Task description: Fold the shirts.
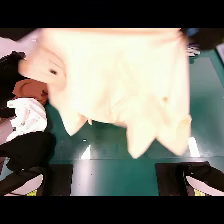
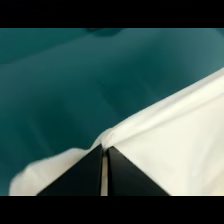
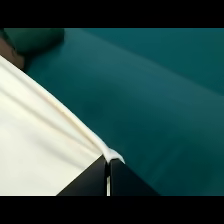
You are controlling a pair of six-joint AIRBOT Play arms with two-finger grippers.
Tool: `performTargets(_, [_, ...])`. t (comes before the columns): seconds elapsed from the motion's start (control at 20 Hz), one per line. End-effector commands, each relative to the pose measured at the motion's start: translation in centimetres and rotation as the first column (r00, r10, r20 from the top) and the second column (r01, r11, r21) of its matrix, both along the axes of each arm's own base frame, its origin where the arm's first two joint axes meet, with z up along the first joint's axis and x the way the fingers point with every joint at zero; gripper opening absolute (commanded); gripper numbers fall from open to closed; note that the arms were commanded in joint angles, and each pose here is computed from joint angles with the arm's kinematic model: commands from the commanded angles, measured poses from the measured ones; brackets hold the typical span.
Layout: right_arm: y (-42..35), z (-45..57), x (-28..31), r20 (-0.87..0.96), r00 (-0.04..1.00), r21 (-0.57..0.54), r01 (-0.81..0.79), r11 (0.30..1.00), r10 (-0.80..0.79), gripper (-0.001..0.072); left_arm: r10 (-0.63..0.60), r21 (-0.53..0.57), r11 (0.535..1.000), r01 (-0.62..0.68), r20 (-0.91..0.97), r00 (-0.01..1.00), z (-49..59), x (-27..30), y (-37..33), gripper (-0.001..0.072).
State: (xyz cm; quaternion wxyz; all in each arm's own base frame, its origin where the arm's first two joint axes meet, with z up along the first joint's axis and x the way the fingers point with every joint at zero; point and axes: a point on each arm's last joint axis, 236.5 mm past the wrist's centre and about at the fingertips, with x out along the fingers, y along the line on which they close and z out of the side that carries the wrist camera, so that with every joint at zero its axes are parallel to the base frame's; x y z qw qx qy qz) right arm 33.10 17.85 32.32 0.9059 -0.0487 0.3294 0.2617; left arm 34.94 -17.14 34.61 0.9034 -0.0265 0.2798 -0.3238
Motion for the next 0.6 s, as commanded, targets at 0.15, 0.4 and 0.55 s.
performTargets(0.15, [4.0,-20.4,1.7,-0.465,0.885,-0.185,-0.107,0.977,0.008,0.0019,0.020,0.176,0.981,0.076,-0.488,0.873,-19.9,3.6,1.0,0.0027])
performTargets(0.4, [3.6,-24.8,5.3,-0.431,0.901,-0.163,-0.028,0.986,-0.046,0.0391,0.079,0.223,0.973,0.056,-0.554,0.829,-25.7,5.8,1.8,0.0027])
performTargets(0.55, [0.7,-23.4,6.6,-0.416,0.903,-0.158,0.042,0.986,-0.106,0.0391,0.107,0.254,0.966,0.037,-0.529,0.842,-25.8,6.5,2.5,0.0027])
